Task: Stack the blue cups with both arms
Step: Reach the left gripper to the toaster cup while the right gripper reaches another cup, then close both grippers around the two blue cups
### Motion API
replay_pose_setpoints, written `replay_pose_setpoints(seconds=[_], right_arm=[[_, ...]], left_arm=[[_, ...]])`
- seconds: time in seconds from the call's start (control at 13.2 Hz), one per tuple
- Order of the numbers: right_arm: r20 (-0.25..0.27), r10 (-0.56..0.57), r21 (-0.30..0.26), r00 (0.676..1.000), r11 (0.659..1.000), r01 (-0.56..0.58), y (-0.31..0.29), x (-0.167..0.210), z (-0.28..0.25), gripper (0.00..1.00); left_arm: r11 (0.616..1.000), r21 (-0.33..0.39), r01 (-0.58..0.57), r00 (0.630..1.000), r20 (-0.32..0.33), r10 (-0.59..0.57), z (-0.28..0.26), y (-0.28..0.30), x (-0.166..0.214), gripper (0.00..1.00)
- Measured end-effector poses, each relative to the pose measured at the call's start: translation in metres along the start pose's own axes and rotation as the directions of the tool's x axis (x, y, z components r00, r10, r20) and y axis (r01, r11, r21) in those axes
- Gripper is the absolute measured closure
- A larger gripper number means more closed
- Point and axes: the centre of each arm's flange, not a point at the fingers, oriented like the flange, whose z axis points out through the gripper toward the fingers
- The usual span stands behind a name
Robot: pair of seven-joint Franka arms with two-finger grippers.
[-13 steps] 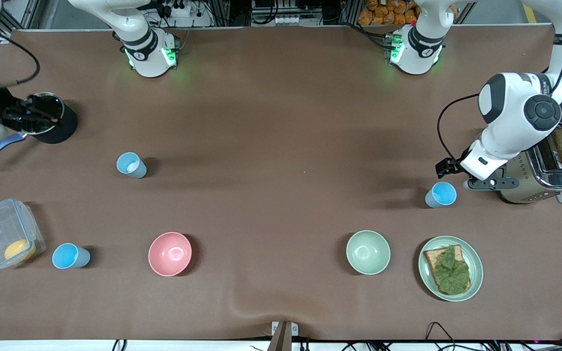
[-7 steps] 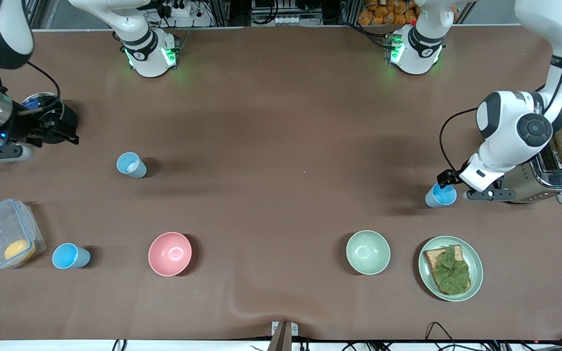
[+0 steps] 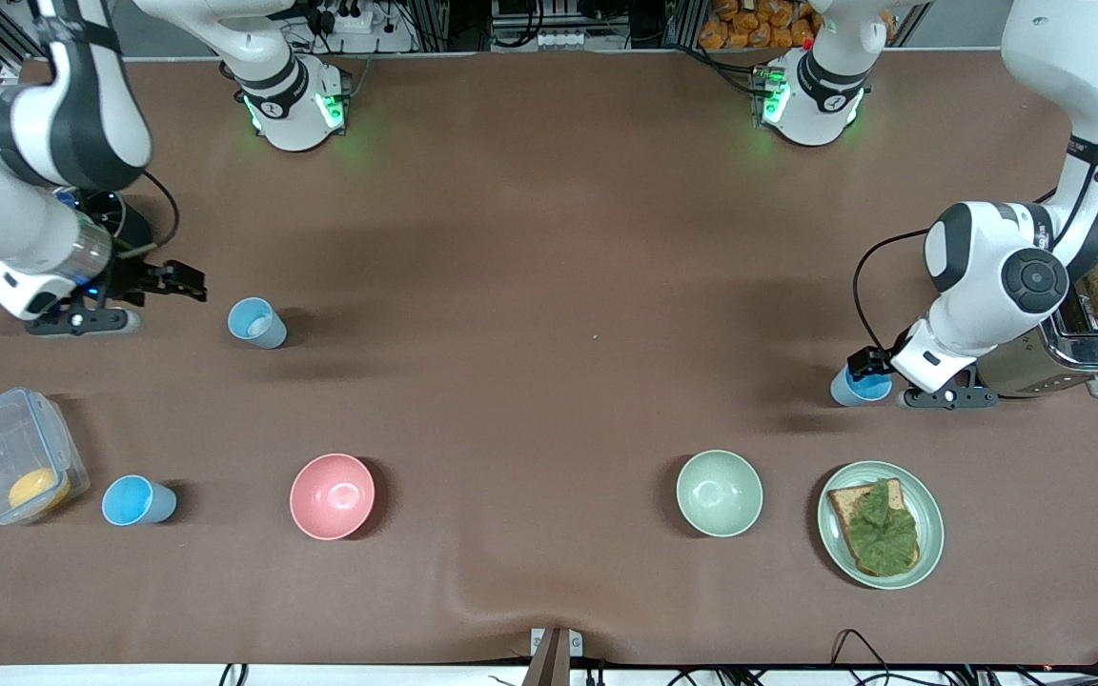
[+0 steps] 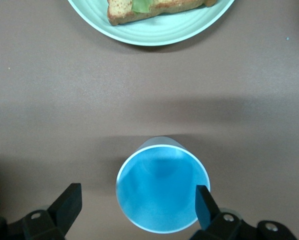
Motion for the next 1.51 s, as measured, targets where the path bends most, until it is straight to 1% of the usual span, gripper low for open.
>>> replay_pose_setpoints(seconds=[0.23,0.38,0.45,0.53,0.68,0.98,1.06,1.28,1.51], right_arm=[[-0.007,0.013,-0.005,1.0,1.0,-0.013,0.006,-0.001,0.039,0.0],[-0.018,0.015,-0.012,1.0,1.0,-0.015,0.012,0.004,0.063,0.0],[-0.026,0.008,-0.016,1.0,1.0,-0.008,0.015,0.004,0.076,0.0],[-0.025,0.007,-0.018,1.0,1.0,-0.008,0.019,0.003,0.088,0.0],[-0.014,0.008,-0.019,1.0,1.0,-0.008,0.028,0.001,0.105,0.0],[0.013,0.001,-0.016,1.0,1.0,-0.001,0.039,-0.003,0.122,0.0],[0.021,0.001,-0.015,1.0,1.0,-0.001,0.039,-0.004,0.125,0.0],[0.035,0.01,-0.005,0.999,1.0,-0.009,0.038,-0.008,0.135,0.0],[0.043,0.013,0.0,0.999,1.0,-0.013,0.036,-0.01,0.146,0.0]], left_arm=[[1.0,0.004,-0.006,1.0,-0.009,0.006,0.008,-0.002,0.001,0.0],[1.0,0.0,-0.002,1.0,-0.006,0.002,0.016,-0.004,0.001,0.05],[1.0,-0.002,-0.004,1.0,-0.001,0.004,0.022,-0.004,0.0,0.15],[1.0,-0.005,-0.01,1.0,0.0,0.01,0.026,-0.002,0.0,0.27],[1.0,-0.008,-0.018,1.0,0.003,0.018,0.03,0.001,0.0,0.51],[0.999,-0.007,-0.045,0.999,0.001,0.045,0.029,-0.001,0.001,0.93],[0.999,-0.008,-0.046,0.999,0.0,0.046,0.029,-0.001,0.001,0.97],[0.999,-0.007,-0.053,0.998,-0.023,0.053,0.018,0.003,0.007,0.97],[0.995,-0.003,-0.104,0.993,-0.051,0.104,-0.031,0.033,0.014,0.97]])
